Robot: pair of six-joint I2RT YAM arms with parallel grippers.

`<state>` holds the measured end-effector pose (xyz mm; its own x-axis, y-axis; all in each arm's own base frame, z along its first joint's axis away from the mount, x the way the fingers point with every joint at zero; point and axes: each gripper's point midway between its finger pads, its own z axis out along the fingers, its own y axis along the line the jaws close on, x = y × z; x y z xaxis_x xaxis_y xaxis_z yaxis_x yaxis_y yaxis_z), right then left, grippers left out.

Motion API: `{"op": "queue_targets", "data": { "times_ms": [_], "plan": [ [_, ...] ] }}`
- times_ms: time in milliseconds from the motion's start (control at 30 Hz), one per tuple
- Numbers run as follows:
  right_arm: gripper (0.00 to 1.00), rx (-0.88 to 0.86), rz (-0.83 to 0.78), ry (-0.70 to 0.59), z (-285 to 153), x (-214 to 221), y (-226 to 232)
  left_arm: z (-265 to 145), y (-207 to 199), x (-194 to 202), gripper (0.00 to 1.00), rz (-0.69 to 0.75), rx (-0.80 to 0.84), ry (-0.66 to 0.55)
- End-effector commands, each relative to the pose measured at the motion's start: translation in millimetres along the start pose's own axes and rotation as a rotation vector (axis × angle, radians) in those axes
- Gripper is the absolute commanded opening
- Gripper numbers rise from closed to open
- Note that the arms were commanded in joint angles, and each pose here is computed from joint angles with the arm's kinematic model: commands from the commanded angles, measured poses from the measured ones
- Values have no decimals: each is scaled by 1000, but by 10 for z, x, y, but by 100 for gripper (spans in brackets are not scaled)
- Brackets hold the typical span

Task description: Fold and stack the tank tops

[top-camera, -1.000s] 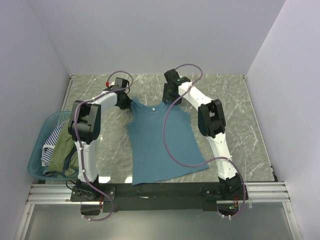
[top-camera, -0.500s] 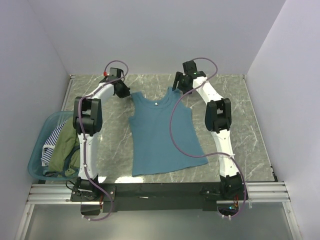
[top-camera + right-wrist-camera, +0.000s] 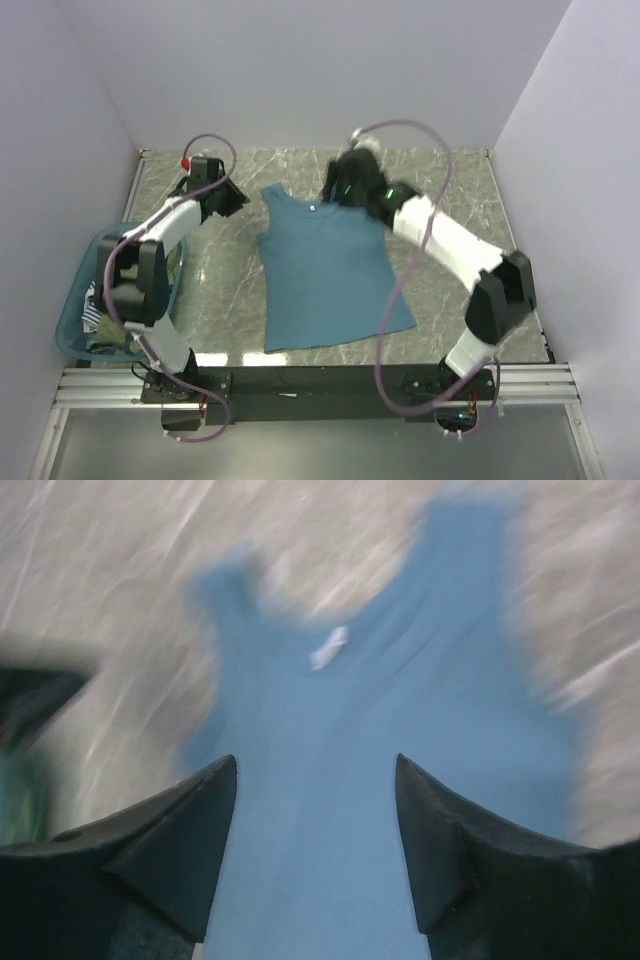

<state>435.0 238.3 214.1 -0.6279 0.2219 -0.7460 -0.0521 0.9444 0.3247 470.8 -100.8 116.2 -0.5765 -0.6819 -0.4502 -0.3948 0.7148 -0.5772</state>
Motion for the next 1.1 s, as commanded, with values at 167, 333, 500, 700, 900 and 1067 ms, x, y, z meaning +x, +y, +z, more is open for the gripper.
{"op": "queue_targets", "data": {
  "times_ms": [167,333,500,700,900,1067],
  "plan": [
    [58,-105,-120,177,-725,1977,818,-364,131,661,34,86,53,9],
    [45,-146,-234,265,-1047,2819,1220,-449,318,790,34,146,18,-12],
    [45,-148,-305,299,-1159,3227,1483,-519,399,743,34,159,-11,-43],
    [44,-124,-362,343,-1135,3561,1599,-577,385,678,34,149,-19,-67],
    [44,-111,-394,378,-1109,3762,1615,-569,339,688,33,151,0,-57],
    [44,-100,-430,405,-1066,3934,1608,-541,352,722,33,148,7,-46]
  ]
}}
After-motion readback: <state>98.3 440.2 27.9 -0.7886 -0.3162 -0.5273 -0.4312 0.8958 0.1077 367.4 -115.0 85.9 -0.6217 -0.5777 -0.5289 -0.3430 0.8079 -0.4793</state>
